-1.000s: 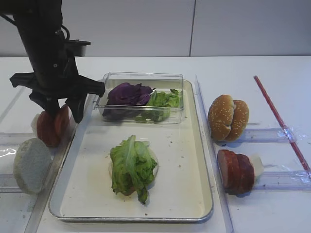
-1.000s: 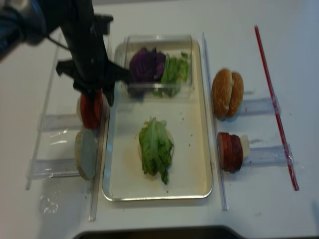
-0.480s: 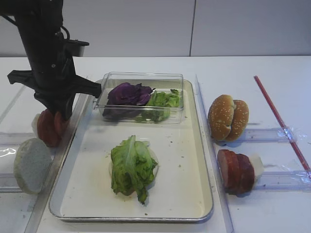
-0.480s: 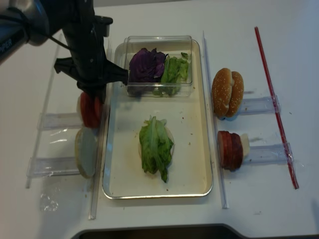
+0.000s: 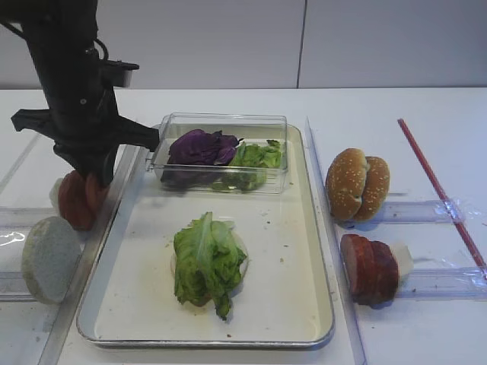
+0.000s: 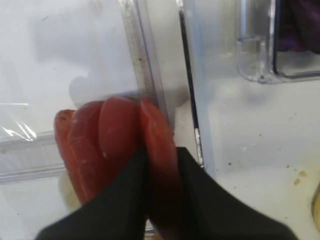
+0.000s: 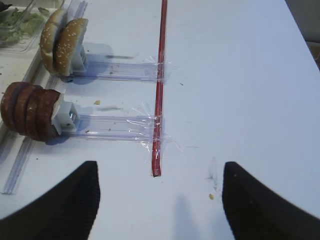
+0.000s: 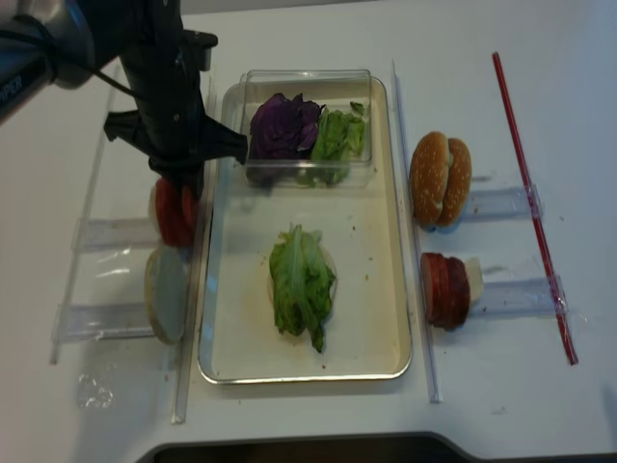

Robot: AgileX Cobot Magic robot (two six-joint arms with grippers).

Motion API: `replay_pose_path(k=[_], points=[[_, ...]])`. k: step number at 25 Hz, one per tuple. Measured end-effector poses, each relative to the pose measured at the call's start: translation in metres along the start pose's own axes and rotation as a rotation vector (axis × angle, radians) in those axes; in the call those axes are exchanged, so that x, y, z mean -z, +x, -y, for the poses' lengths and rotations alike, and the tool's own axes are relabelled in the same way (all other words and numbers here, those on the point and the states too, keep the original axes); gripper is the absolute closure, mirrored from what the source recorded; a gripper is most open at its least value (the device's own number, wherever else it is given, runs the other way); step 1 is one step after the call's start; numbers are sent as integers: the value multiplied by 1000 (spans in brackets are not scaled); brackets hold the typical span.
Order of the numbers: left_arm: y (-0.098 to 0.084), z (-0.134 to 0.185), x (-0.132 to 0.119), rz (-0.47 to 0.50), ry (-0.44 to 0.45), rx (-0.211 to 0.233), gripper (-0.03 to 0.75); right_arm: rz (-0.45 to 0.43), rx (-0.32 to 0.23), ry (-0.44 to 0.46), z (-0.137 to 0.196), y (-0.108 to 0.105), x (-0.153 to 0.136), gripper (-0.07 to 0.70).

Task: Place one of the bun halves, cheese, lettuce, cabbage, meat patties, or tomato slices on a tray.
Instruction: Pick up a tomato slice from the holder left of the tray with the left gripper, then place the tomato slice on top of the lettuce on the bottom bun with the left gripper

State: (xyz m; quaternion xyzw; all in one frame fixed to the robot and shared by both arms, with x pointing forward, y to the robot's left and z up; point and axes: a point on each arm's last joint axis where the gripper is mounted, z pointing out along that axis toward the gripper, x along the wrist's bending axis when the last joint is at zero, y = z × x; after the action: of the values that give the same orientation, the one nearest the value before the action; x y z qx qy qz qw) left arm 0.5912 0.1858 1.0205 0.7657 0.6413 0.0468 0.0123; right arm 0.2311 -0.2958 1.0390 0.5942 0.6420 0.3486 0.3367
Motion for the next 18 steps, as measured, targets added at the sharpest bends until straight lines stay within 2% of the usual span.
replay_pose_path(k=[18], points=[[2,29,74,119,-180,50,615,0,0,0,0,0,0,108]])
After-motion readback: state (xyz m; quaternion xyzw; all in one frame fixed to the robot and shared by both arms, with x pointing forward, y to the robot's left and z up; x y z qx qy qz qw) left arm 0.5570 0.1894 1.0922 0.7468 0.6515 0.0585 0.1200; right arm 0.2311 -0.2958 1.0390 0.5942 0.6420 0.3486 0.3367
